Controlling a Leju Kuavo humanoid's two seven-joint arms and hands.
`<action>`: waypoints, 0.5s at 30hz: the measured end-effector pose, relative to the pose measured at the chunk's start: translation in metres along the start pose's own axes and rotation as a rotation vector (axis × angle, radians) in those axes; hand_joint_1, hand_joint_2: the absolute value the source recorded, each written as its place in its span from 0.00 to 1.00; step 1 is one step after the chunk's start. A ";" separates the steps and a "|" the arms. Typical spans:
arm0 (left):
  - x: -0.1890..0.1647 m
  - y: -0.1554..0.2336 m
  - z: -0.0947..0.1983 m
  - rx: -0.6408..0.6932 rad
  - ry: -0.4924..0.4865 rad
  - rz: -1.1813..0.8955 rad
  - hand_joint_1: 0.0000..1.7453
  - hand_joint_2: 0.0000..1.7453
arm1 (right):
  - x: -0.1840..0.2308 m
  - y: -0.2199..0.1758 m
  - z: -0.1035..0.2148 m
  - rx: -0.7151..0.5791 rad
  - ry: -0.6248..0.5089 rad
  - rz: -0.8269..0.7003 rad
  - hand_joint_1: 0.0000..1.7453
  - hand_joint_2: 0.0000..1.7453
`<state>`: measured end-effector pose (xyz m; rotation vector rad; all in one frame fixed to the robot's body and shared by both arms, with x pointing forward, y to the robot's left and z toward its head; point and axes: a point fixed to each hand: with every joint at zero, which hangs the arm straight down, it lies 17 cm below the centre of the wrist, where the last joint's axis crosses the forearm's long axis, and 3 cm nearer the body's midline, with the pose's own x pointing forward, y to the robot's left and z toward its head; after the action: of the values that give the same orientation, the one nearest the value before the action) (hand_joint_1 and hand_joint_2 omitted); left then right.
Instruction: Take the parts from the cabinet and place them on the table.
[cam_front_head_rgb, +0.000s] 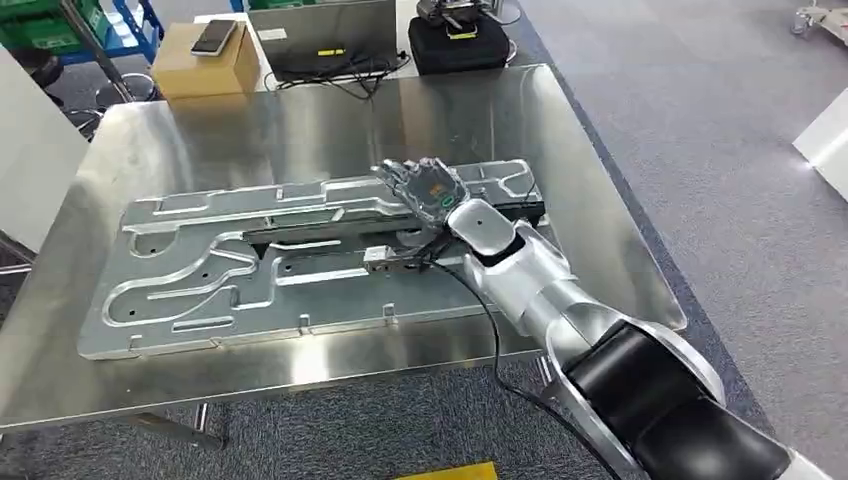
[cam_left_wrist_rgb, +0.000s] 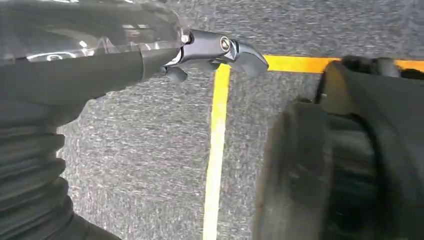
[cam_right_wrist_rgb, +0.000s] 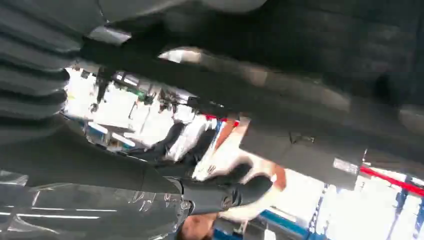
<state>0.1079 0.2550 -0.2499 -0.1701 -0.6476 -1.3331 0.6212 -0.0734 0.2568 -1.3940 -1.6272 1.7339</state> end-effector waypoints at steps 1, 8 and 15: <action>0.001 0.000 -0.001 0.001 -0.002 -0.001 0.00 1.00 | 0.000 0.000 0.000 0.000 -0.002 -0.007 0.00 0.00; 0.003 -0.006 0.000 0.002 -0.021 -0.010 0.00 0.00 | 0.019 0.024 0.015 0.000 -0.018 -0.127 0.00 0.00; 0.005 -0.004 0.000 0.023 -0.030 -0.010 0.00 0.00 | 0.041 -0.028 0.009 -0.189 -0.097 -0.633 0.00 0.00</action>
<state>0.1043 0.2493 -0.2483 -0.1688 -0.6900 -1.3343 0.5868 -0.0378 0.2651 -0.7360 -2.0398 1.3113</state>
